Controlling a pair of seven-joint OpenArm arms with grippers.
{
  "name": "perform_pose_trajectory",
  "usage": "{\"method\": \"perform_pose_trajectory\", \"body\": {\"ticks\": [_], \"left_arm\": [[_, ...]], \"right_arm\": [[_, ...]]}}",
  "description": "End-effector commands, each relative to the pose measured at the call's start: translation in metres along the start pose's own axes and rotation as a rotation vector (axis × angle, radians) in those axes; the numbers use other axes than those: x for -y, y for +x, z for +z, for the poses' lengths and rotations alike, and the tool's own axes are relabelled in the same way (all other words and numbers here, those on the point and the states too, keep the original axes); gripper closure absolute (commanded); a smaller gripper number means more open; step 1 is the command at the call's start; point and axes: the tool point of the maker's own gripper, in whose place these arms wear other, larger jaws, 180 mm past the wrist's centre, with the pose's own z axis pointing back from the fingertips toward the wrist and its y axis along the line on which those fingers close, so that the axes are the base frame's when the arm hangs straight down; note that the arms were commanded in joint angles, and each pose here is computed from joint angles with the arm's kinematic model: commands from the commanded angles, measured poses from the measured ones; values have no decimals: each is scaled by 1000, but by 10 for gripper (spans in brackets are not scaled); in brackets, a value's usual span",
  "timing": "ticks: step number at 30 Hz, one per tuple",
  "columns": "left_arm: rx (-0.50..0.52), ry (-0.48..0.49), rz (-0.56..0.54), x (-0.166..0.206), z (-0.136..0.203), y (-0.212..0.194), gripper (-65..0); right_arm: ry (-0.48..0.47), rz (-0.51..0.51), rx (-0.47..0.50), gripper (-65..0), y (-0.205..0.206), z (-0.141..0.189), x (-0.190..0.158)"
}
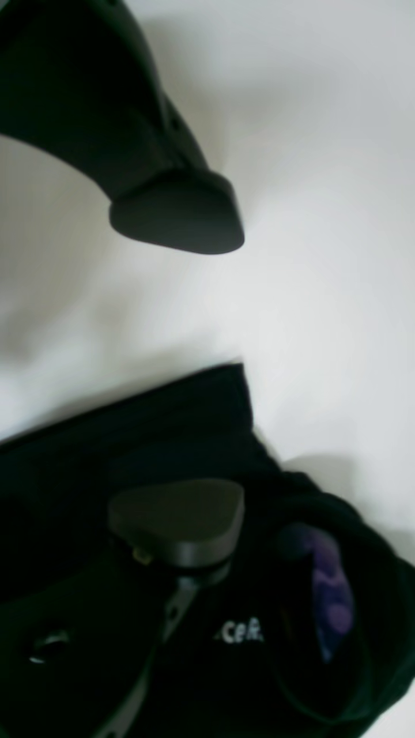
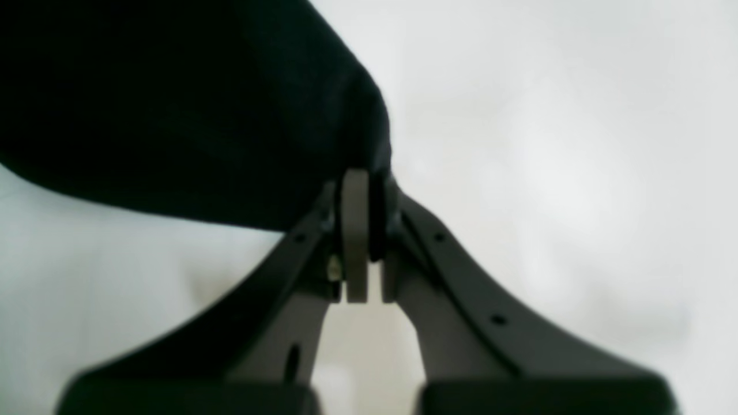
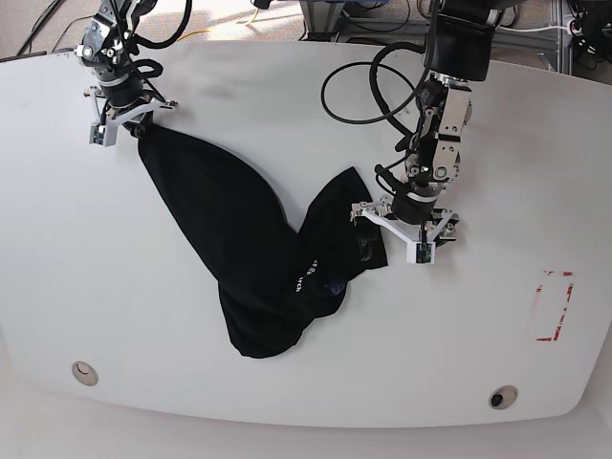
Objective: Layout the t-shirt on the table in an organized manner, then fold the t-shirt properly
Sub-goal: 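Move the left gripper to the shirt's middle and grasp the fabric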
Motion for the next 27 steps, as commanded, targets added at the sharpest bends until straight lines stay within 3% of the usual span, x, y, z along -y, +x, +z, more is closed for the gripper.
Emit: {"method": "perform_pose_trajectory", "body": {"ticks": [1,19,22,27], "left_arm": [[28,-17,16,5,-7,10,-592],[-80,-69,-27,27,-22,-24,-589],[-79,-74,-32,28,-23,-23,-556],[-91,-81,-47,31,-26,-25,-432]], "right_arm": [[4,10,16,-2,6,1,0],[6,6,19,-2,7,1,-1],[6,6,19,-2,7,1,-1],[7,4,18,-2,6,1,-1]]}}
